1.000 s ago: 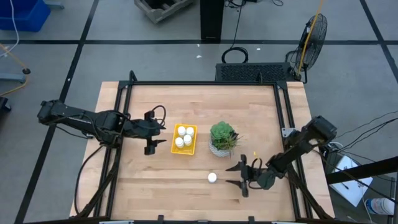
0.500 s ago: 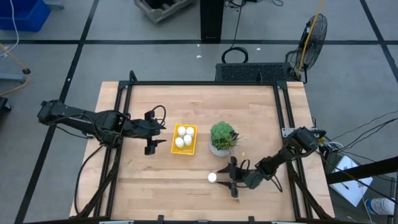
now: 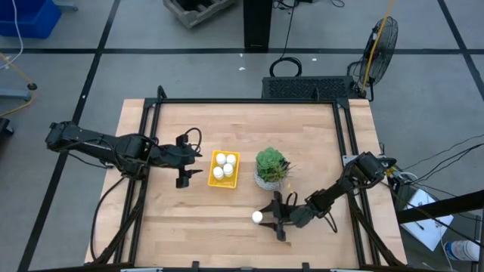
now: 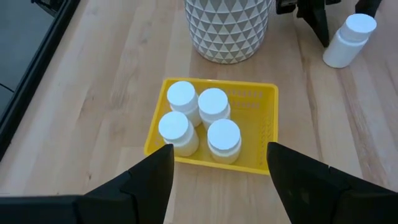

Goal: Pick and place pill bottles into a basket
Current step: Put the white medicine bottle into the yellow basket

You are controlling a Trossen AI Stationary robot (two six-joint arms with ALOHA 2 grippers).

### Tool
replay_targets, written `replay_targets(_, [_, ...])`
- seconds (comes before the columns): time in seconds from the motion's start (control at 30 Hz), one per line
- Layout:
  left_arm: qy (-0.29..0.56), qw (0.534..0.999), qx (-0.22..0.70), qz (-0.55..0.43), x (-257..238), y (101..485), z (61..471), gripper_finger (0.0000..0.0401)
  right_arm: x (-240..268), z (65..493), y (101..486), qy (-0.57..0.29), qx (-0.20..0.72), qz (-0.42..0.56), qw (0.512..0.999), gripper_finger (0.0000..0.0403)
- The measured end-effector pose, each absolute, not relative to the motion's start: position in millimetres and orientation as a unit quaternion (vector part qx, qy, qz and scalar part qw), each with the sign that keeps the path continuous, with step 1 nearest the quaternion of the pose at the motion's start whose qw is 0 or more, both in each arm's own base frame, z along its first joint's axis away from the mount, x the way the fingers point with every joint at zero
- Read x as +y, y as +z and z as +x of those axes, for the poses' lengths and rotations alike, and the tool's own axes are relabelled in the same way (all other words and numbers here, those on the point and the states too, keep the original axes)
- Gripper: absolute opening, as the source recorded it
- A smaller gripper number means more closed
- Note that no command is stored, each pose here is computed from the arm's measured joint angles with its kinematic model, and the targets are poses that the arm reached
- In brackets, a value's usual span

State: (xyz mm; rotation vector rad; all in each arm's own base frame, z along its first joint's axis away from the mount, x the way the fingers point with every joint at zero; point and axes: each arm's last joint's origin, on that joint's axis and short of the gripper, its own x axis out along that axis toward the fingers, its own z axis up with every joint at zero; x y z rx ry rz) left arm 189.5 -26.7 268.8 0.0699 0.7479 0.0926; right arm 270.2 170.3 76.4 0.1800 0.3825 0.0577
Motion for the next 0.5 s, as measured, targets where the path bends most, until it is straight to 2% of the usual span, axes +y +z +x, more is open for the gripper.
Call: replay_targets(0.5, [0.044, 0.931, 0.36, 0.036, -26.8, 269.6, 190.2, 0.0258, 173.1, 273.8, 74.5, 0.001, 0.211, 0.053, 0.976, 0.0213])
